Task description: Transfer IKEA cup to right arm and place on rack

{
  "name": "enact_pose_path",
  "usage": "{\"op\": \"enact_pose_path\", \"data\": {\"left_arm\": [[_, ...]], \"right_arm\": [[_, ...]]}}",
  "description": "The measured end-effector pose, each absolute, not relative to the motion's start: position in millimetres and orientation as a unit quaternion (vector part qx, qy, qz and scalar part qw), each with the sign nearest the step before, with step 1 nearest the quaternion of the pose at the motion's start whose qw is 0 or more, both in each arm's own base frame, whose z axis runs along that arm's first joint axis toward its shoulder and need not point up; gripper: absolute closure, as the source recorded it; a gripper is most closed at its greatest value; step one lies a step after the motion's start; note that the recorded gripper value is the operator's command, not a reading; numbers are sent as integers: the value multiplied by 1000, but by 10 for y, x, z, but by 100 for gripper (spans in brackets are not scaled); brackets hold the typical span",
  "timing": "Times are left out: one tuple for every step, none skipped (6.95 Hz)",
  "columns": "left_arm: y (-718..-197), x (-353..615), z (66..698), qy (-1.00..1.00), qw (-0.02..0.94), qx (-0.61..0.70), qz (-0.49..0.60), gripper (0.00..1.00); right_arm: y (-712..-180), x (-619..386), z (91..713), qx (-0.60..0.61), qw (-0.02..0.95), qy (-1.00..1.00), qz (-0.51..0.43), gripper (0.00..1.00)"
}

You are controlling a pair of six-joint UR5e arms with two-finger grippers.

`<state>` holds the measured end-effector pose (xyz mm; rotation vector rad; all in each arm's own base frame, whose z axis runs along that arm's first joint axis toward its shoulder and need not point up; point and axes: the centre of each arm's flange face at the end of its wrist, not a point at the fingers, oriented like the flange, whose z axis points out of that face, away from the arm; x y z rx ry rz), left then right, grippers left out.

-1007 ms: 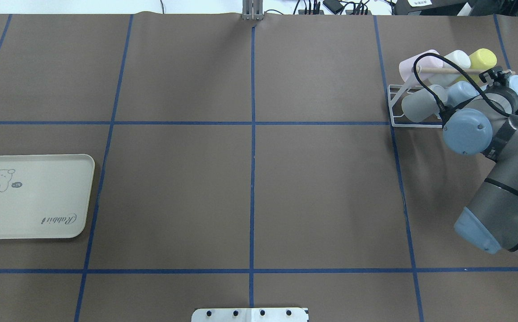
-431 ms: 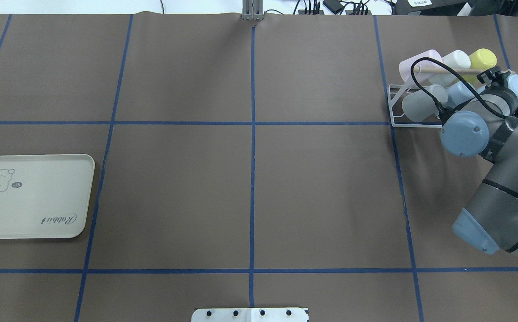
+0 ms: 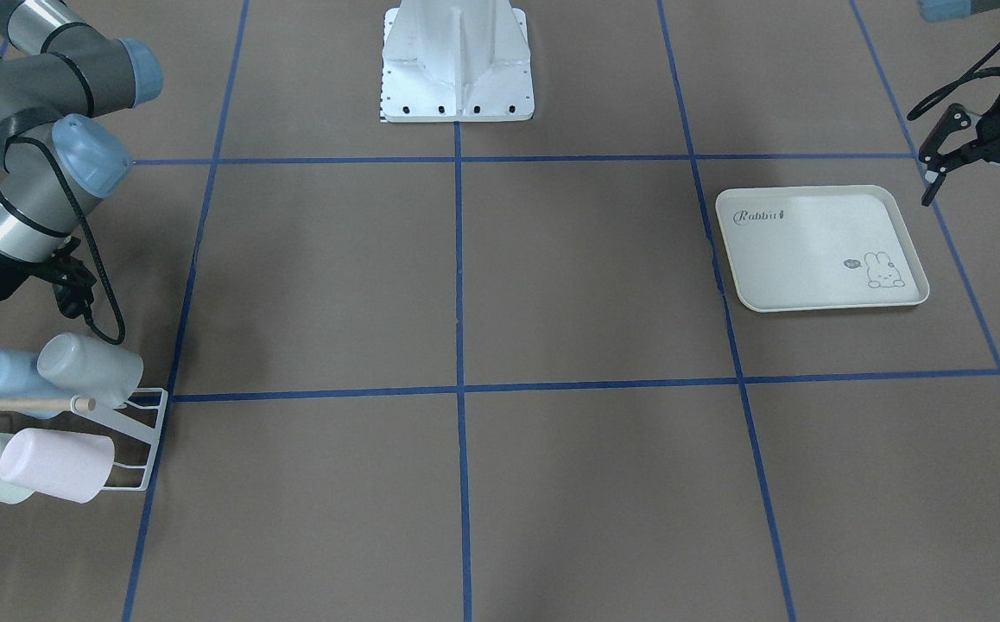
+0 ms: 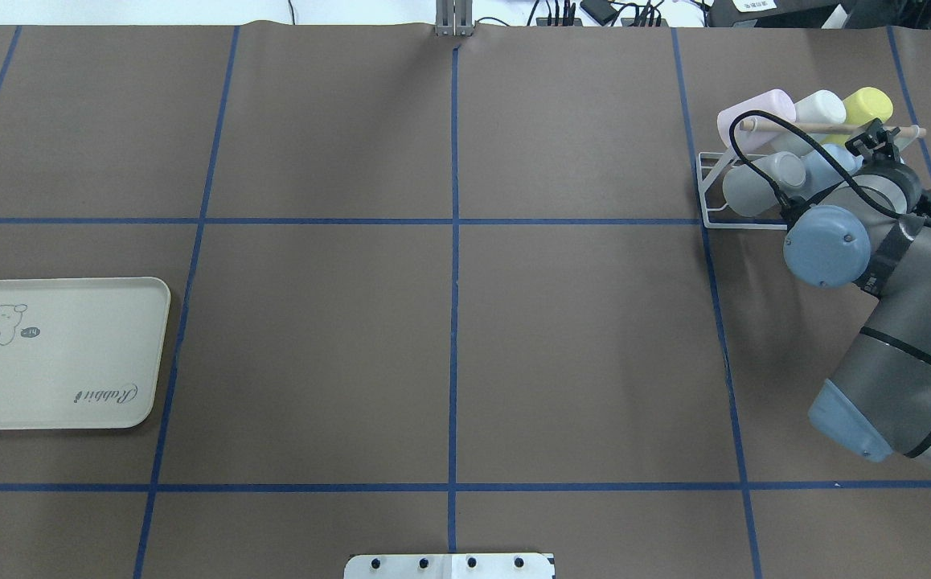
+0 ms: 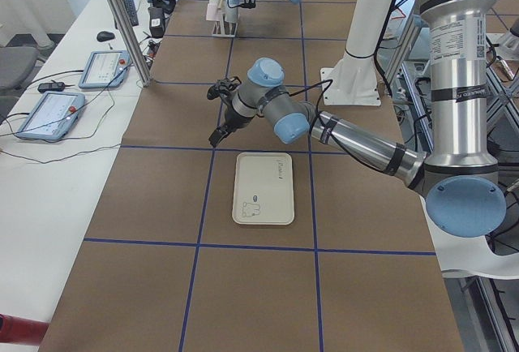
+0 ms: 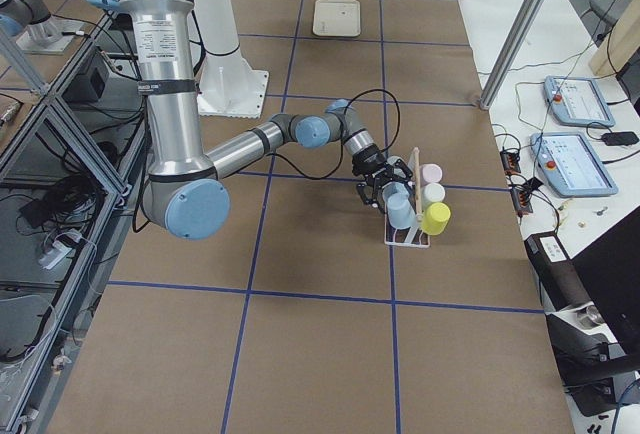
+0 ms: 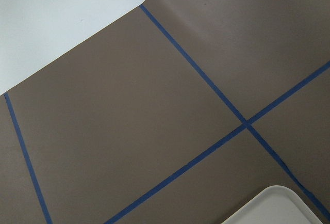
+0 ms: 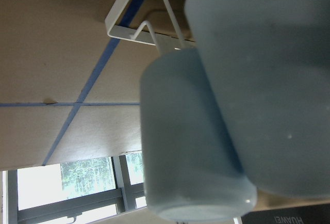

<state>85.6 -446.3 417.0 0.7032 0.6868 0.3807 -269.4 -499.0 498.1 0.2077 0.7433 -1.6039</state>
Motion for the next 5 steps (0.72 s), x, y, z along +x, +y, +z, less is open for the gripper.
{"op": "enact_pose_path", "data": {"left_arm": [[-4459,855,4160,328,864,336,181,0],[-4453,855,4151,330,864,336,180,0],[-4443,862,4152,335,862,334,182,0],[-4429,872,4155,342,860,331,185,0],[-4418,878,4159,347,858,330,186,0]], "right_arm": [[-4999,-2698,4945,94,631,325,-698,1],[-5050,-2677,4826,104,638,324,-691,1],[-5146,-2566,4636,119,653,318,-677,1],[-5266,-2260,4475,132,682,284,-660,1],[-5393,-1806,4418,143,722,218,-641,1]]}}
